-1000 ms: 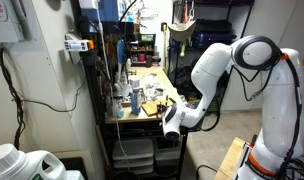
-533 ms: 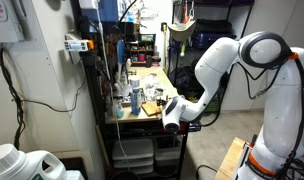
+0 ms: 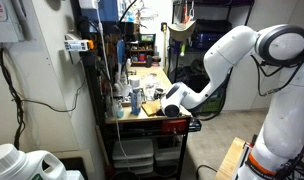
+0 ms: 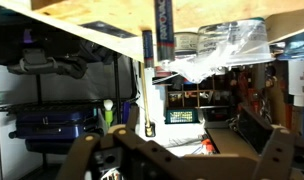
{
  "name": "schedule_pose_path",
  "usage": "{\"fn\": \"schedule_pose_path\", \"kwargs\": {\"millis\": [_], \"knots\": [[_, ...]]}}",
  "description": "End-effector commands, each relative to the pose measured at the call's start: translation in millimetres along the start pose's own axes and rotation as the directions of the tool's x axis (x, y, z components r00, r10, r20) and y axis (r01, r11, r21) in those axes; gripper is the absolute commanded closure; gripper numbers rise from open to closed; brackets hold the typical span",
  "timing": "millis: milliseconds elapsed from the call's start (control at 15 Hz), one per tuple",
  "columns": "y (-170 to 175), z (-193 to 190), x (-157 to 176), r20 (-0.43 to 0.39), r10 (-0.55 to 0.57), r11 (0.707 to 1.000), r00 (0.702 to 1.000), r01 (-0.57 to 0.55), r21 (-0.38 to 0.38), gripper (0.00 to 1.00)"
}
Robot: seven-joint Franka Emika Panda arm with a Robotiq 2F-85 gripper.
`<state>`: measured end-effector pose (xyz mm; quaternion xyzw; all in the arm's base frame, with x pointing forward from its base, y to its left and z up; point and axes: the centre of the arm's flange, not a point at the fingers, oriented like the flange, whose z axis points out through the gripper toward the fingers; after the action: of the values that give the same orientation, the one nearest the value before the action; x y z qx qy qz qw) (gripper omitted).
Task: Pick up the batteries on top of the chopping board and make them stand upright on the board
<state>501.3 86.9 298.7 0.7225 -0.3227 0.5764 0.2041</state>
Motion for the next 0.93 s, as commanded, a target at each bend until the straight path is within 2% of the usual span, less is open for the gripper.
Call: {"fn": "schedule_pose_path", "kwargs": {"millis": [0,133,333,600,733,867], "knots": [[16.8,-6.1,46.9,0.073,-0.111,0.985,0.991,0.12,-0.124,0.0],[26.6,-2.9,70.9,0.121,-0.166,0.968,0.979,0.185,-0.171,0.0],[39.6,2.4,104.1,0.185,-0.179,0.962,0.966,0.211,-0.173,0.0],[49.8,6.4,145.7,0.284,-0.102,0.981,0.953,0.143,-0.129,0.0],[51.6,7.9,161.7,0.33,-0.034,0.989,0.943,0.08,-0.124,0.0],[50.9,6.6,175.9,0.353,-0.016,0.989,0.936,0.068,-0.134,0.0]]}}
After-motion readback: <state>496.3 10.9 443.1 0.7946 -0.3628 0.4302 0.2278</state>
